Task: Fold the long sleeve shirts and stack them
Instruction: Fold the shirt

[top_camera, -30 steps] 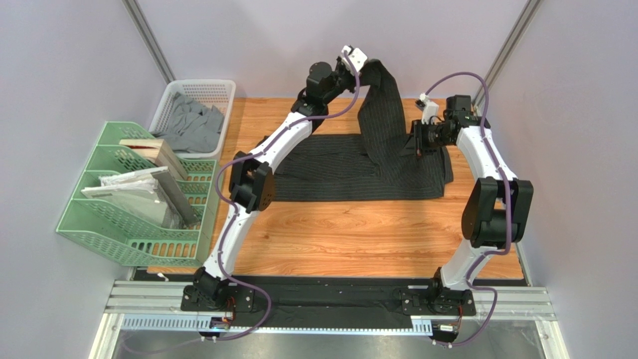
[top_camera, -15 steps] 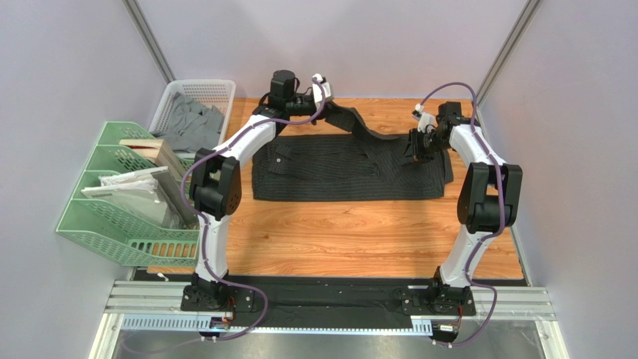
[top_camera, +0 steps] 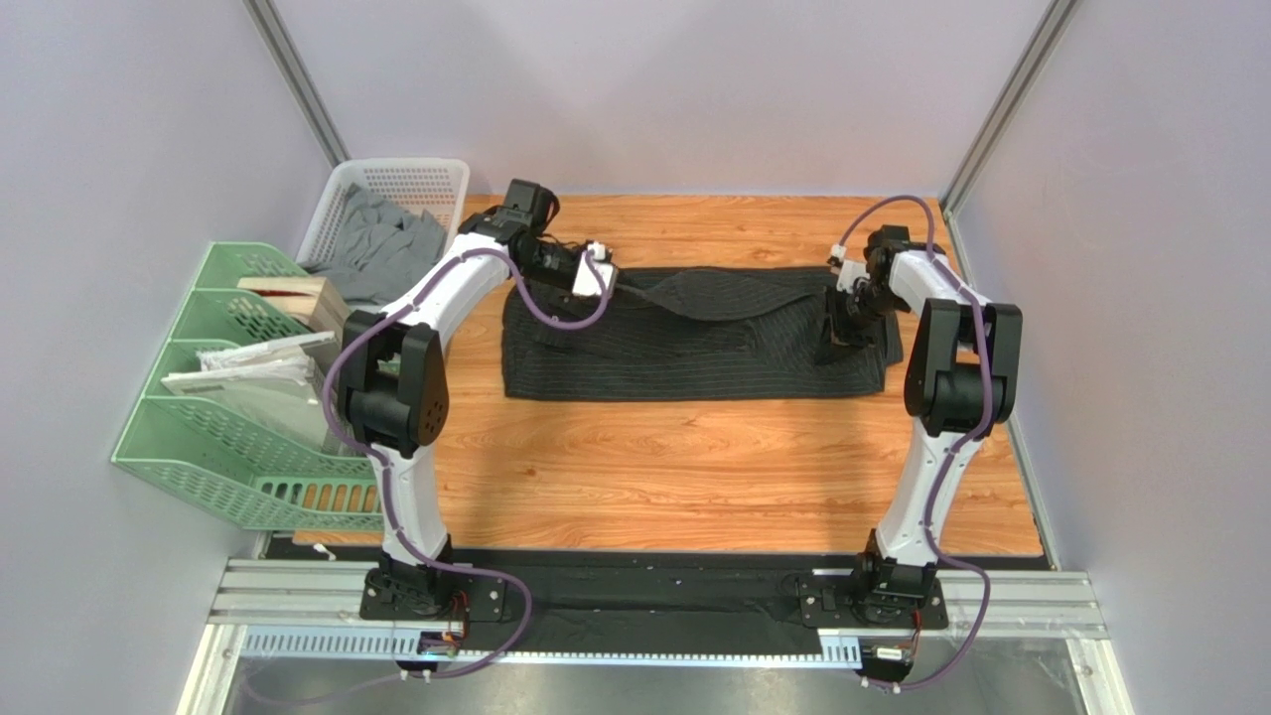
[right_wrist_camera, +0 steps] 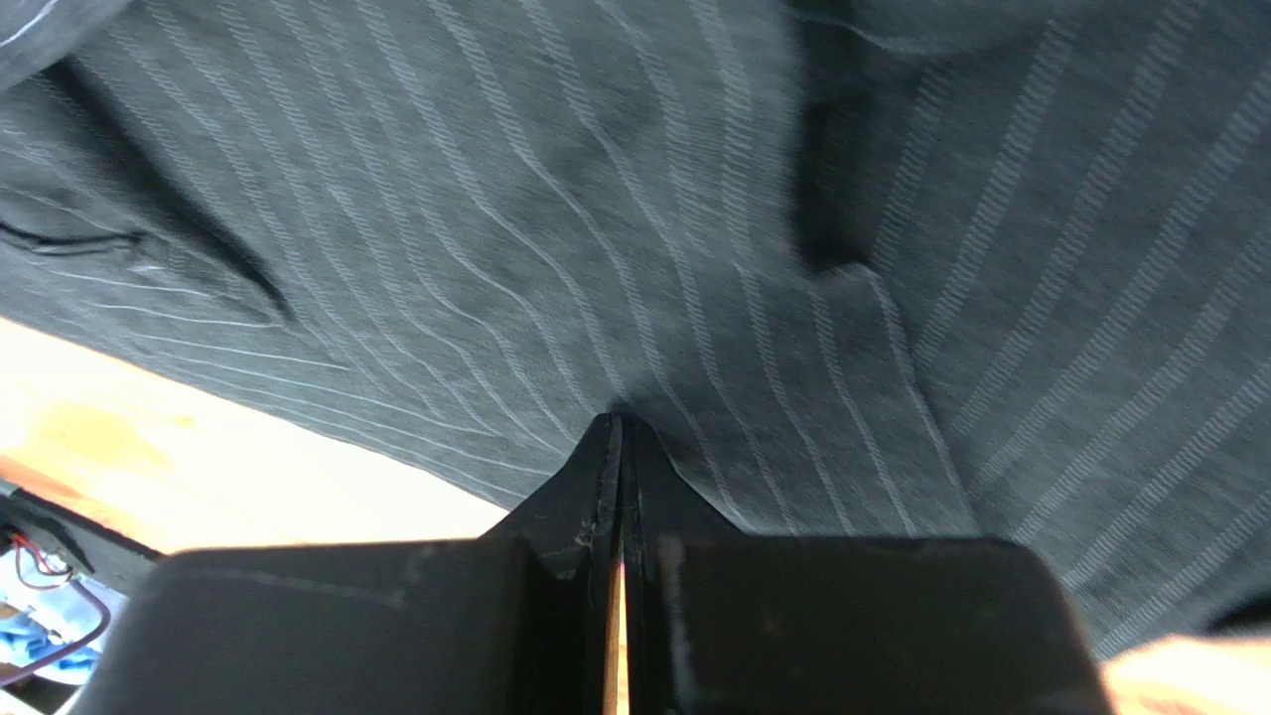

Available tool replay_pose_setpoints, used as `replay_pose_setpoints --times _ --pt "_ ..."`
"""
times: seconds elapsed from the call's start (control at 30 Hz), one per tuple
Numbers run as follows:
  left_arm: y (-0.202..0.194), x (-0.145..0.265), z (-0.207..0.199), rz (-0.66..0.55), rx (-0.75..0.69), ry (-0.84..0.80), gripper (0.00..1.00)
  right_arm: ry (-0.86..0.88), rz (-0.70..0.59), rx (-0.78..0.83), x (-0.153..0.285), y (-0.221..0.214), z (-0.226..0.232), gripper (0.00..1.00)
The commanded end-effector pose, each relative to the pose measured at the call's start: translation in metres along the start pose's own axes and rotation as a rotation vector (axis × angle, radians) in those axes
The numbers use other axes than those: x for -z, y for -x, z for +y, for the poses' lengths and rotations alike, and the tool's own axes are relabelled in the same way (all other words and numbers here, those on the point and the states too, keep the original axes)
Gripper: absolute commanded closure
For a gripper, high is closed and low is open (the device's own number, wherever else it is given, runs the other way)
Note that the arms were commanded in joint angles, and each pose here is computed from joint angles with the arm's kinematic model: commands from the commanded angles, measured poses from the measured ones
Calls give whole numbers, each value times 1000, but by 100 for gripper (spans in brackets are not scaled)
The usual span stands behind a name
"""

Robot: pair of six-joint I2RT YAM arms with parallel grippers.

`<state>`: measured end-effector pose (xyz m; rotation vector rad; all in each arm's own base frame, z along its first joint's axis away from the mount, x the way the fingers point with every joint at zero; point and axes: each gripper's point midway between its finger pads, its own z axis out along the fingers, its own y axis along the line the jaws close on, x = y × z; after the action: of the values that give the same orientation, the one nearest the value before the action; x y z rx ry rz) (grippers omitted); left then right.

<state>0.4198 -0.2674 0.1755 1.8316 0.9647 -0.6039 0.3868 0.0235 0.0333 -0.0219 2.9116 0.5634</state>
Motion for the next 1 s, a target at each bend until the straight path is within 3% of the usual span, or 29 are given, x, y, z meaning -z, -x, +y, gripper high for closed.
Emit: replay_pose_setpoints --times 0.0,0.4,0.43,0.53,0.6,0.7,0.8,0.9,0.93,0.97 --pt "9 15 -28 -12 -231 -92 100 -54 -2 -8 13 6 -11 100" --pt "-52 36 -86 105 -611 -285 99 -14 32 22 25 -7 -4 100" --pt "-57 40 -86 119 -640 -278 94 -7 31 36 27 -8 -3 100" --pt "-63 50 -87 168 -652 -241 34 23 33 52 36 -10 5 100" --pt "-61 58 -86 202 -632 -224 29 39 23 63 43 -8 12 100" --pt "-61 76 -77 255 -491 -162 29 57 -12 97 54 -2 20 100" --pt "-47 85 -67 249 -258 -78 30 66 -51 131 61 7 26 100" --pt "-25 79 -70 248 25 -64 40 68 -87 154 66 23 30 99" --pt "-14 66 -77 256 200 -69 44 64 -97 157 67 28 31 99" --pt "-11 62 -79 271 288 -65 44 66 -106 161 68 33 32 99"
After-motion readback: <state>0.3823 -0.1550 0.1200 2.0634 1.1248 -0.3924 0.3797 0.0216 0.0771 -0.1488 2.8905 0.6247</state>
